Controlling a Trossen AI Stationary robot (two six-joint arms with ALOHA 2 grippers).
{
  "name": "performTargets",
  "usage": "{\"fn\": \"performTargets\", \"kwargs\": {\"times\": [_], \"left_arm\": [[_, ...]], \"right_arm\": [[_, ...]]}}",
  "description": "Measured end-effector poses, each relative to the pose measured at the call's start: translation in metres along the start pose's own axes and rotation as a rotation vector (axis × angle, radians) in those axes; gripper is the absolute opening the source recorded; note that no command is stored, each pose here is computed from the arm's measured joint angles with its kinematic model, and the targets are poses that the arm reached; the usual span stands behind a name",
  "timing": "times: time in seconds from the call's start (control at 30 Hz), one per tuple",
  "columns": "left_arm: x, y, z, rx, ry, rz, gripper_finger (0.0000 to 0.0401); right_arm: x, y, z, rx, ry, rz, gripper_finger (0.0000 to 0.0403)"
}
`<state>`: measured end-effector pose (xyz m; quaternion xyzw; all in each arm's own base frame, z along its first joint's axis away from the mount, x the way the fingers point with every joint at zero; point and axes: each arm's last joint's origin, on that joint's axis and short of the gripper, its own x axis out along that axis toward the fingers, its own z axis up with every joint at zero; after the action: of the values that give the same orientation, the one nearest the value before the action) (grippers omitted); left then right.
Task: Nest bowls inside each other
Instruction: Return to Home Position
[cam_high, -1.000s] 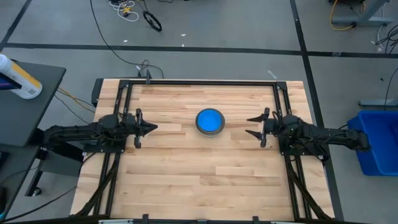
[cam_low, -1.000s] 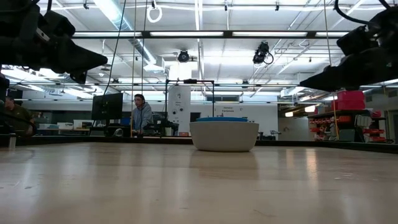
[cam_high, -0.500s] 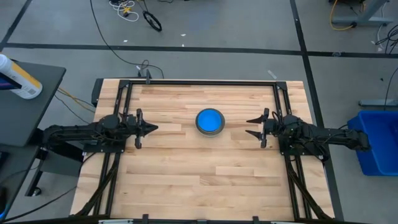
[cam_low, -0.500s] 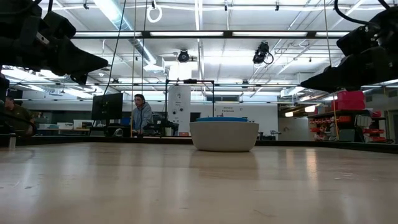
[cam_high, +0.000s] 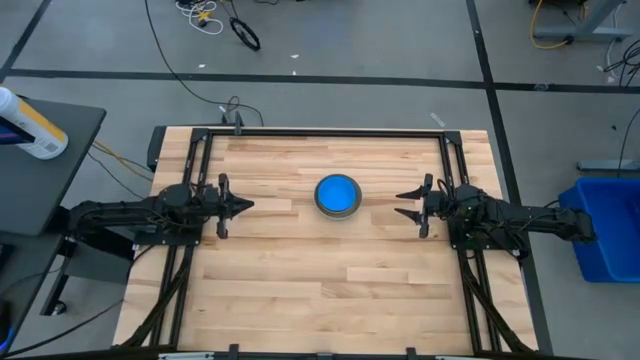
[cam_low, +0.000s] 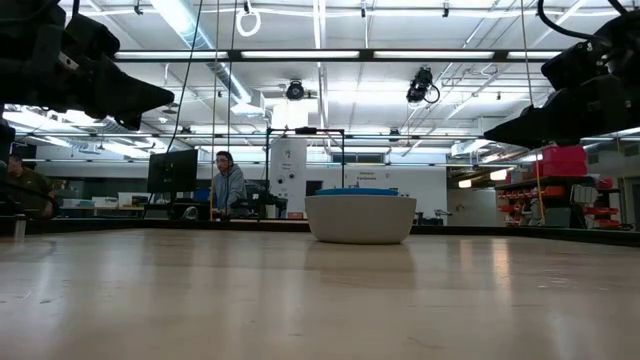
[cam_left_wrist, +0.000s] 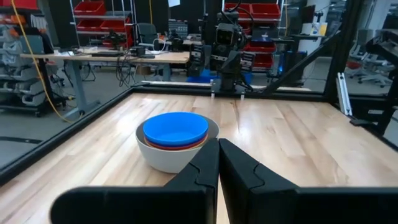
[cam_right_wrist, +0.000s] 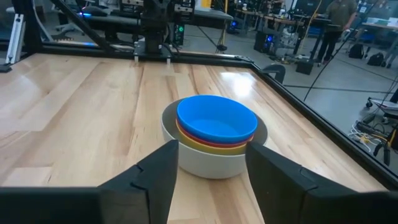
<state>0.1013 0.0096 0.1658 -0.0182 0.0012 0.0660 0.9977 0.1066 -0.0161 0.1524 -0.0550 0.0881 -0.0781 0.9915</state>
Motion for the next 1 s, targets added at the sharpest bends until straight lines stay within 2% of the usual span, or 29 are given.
{"fn": "performTargets", "kwargs": {"times": [0.53, 1.0], "left_arm": [[0.0, 0.0, 0.0004, 0.174, -0.004, 0.001, 0.0016], [0.0, 0.0, 0.0004, 0.181, -0.004, 0.001, 0.0016]], "right_arm": [[0.0, 0.0, 0.0001, 0.0, 0.0, 0.0, 0.0173], [0.0, 0.0, 0.0, 0.0, 0.0, 0.0, 0.0169]]}}
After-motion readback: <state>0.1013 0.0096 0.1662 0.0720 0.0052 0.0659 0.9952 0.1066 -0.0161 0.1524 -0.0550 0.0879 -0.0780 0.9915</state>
